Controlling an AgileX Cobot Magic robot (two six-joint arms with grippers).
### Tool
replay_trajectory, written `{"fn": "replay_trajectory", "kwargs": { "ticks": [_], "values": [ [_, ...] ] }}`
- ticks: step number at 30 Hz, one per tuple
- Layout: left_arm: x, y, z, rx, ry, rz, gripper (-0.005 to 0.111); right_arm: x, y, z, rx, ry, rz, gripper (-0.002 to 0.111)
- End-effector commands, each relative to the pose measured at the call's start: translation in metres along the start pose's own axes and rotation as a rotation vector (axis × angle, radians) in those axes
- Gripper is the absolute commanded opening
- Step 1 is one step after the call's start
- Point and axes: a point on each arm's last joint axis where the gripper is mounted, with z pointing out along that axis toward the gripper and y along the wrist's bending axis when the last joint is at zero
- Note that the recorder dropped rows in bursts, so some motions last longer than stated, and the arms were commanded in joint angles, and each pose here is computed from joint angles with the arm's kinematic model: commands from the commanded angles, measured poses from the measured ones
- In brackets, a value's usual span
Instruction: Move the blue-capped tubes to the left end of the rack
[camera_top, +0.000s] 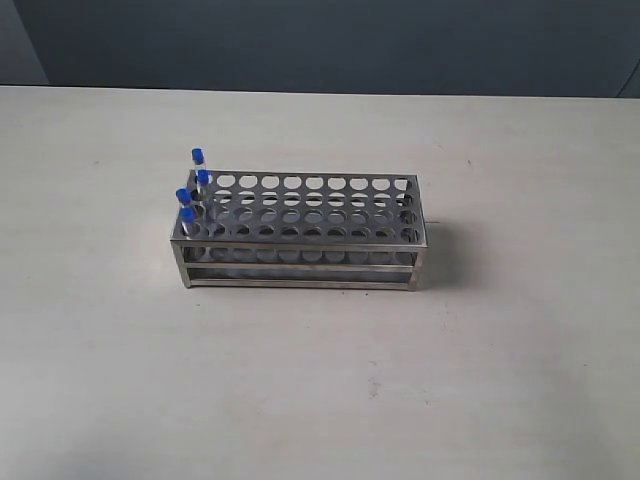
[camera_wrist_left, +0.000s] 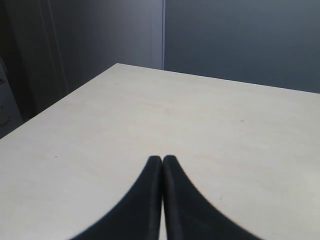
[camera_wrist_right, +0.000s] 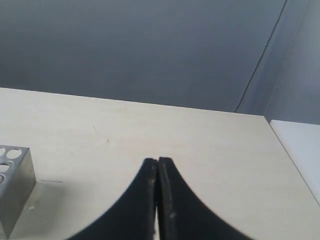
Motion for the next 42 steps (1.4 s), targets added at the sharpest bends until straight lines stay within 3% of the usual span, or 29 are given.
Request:
{"fn": "replay_trajectory", "kwargs": {
  "ticks": [1,9,14,42],
  "values": [
    [0.0,0.0,0.0,-0.001,-0.004,-0.004,0.001,0.014,0.001,0.0,-0.002,0.025,0.016,0.0],
    [0.0,0.0,0.0,-0.001,-0.004,-0.004,0.001,0.084,0.004,-0.006,-0.001,-0.004,0.03,0.0],
    [0.0,0.0,0.0,-0.001,-0.004,-0.004,0.001,0.132,0.012,0.01,-0.01,0.063,-0.049,0.0],
    [-0.001,0.0,0.0,-0.002,-0.004,-0.001,0.001,0.129,0.013,0.01,-0.029,0.027,-0.044,0.0]
  ]
}}
